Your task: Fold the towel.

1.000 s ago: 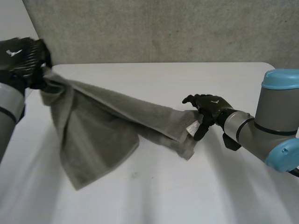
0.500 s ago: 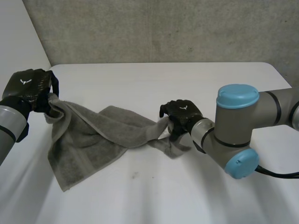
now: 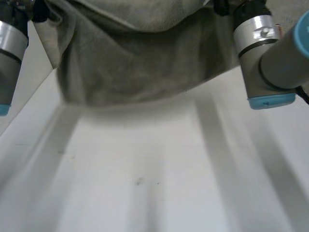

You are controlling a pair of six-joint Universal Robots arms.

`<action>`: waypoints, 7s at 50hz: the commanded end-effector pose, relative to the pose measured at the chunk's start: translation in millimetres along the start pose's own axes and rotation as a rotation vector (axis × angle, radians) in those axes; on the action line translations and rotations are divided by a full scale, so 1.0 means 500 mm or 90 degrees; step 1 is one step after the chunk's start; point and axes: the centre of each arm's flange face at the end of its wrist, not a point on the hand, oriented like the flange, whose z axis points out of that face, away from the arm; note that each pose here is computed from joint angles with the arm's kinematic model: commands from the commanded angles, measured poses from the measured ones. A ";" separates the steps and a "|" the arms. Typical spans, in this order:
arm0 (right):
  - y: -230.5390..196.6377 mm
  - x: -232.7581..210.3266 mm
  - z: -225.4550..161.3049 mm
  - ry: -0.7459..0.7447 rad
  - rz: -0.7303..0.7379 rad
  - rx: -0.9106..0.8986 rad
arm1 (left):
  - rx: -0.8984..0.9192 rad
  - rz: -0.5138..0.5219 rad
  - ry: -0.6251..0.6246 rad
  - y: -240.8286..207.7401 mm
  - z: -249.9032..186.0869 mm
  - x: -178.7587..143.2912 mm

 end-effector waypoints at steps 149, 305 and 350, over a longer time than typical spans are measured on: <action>0.089 0.144 -0.332 -0.261 -0.151 -0.725 | -0.681 0.190 0.277 0.085 -0.366 0.190; 0.343 0.255 -0.358 0.015 0.052 -0.676 | -0.570 0.012 0.175 0.258 -0.447 0.211; 0.263 0.251 -0.344 -0.067 -0.038 -0.743 | -0.469 0.063 0.103 0.144 -0.408 0.147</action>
